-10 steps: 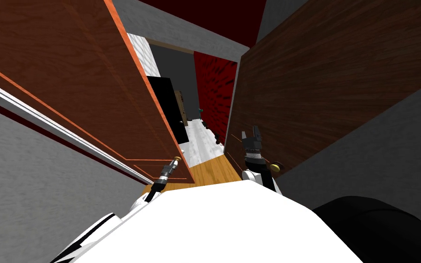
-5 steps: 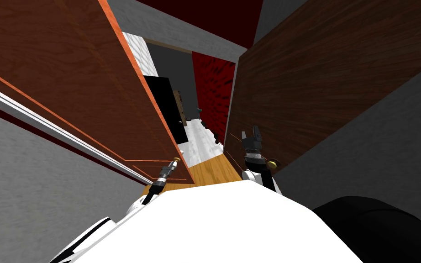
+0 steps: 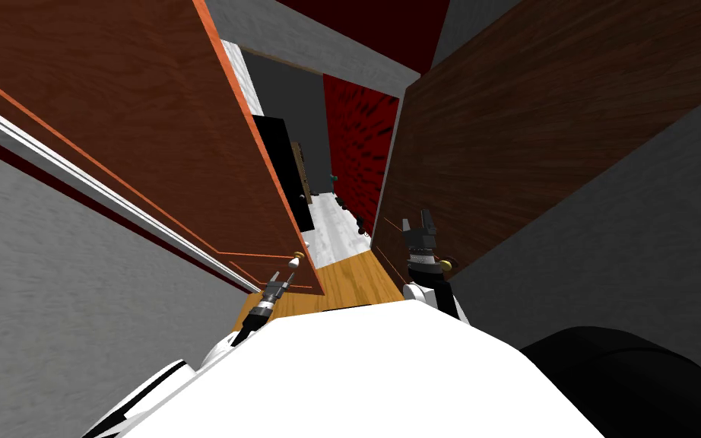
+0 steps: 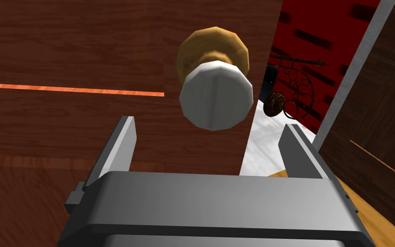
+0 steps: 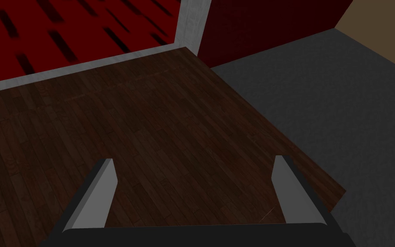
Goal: Pull the door open
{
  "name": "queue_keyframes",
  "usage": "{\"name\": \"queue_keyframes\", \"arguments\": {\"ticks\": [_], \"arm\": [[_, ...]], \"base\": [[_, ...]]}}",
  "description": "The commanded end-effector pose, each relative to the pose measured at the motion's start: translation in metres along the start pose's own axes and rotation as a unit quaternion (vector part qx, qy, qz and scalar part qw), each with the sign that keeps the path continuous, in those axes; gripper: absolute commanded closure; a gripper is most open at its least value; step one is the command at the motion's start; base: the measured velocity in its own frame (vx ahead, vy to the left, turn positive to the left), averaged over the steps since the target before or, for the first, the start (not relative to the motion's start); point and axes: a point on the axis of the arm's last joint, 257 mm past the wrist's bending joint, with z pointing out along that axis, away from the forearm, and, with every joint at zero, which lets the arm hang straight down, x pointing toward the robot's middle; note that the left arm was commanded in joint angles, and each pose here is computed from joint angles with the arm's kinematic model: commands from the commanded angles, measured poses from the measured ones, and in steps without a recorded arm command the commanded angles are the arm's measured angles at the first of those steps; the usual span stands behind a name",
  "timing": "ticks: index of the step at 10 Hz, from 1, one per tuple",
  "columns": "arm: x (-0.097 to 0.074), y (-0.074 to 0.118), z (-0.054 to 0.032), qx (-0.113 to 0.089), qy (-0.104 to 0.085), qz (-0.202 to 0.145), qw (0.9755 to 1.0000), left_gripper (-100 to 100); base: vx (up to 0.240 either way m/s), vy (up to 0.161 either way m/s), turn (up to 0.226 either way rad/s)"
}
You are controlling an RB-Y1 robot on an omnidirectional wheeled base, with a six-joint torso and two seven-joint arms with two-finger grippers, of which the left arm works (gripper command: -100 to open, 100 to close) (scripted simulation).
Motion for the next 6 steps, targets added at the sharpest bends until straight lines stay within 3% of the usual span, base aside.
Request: {"name": "queue_keyframes", "arguments": {"ticks": [1, 2, 3, 6], "arm": [[-0.004, 0.0, -0.0076, -0.002, -0.007, -0.002, 1.0, -100], [-0.007, -0.001, -0.0125, -0.003, -0.01, -0.003, 0.9999, -100], [-0.005, 0.0, -0.0094, -0.002, -0.009, -0.002, 1.0, -100], [-0.007, 0.005, 0.0008, 0.007, -0.006, -0.002, 1.0, -100]], "base": [[-0.174, -0.024, 0.046], [-0.173, -0.042, 0.056], [-0.081, -0.021, 0.016], [0.169, -0.001, -0.053]]}}
